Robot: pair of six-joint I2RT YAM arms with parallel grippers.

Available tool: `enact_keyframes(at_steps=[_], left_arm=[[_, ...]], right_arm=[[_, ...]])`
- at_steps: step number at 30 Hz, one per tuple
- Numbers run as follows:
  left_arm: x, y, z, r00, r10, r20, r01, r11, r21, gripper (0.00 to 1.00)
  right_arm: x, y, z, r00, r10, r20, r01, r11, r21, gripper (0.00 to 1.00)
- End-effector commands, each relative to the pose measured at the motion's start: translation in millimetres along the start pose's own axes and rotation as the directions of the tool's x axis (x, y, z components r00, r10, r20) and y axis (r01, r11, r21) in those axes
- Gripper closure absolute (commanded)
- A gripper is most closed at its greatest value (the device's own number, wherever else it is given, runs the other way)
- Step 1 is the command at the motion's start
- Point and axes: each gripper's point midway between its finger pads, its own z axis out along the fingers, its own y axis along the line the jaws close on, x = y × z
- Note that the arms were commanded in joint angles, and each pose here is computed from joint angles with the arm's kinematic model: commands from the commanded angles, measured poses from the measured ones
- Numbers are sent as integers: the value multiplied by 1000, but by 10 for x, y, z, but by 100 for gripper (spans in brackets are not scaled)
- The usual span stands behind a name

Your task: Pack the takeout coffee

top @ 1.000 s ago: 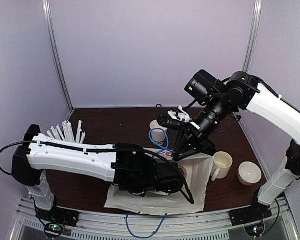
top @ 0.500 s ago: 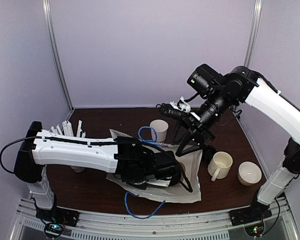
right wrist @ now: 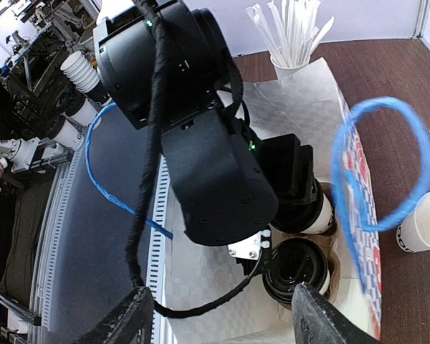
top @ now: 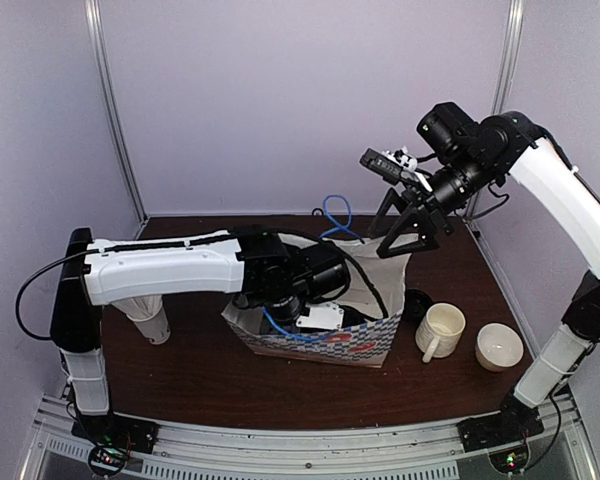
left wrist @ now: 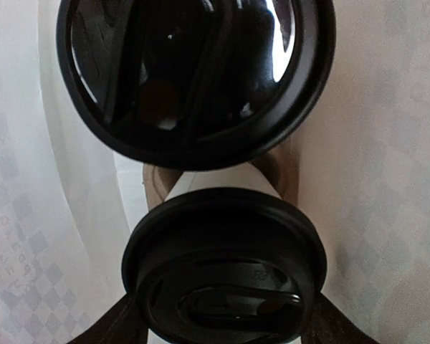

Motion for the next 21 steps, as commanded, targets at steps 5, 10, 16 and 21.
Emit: enact_keyframes(at_steps=[5, 10, 16, 21], left_arm=[[-75, 15, 173, 986, -158, 47, 140, 953, 267, 41], [-145, 122, 300, 976, -211, 55, 180, 923, 340, 41], [-130, 223, 440, 967, -254, 32, 222, 895, 387, 41], [-228, 246, 522, 961, -272, 51, 224, 873, 434, 42]], right_arm=[[112, 73, -90, 999, 34, 26, -32, 997, -70, 30], [208, 92, -78, 998, 58, 11, -57, 992, -112, 31], [289, 116, -73, 998, 65, 6, -63, 988, -141, 31], [350, 124, -33, 997, 82, 3, -81, 982, -169, 31]])
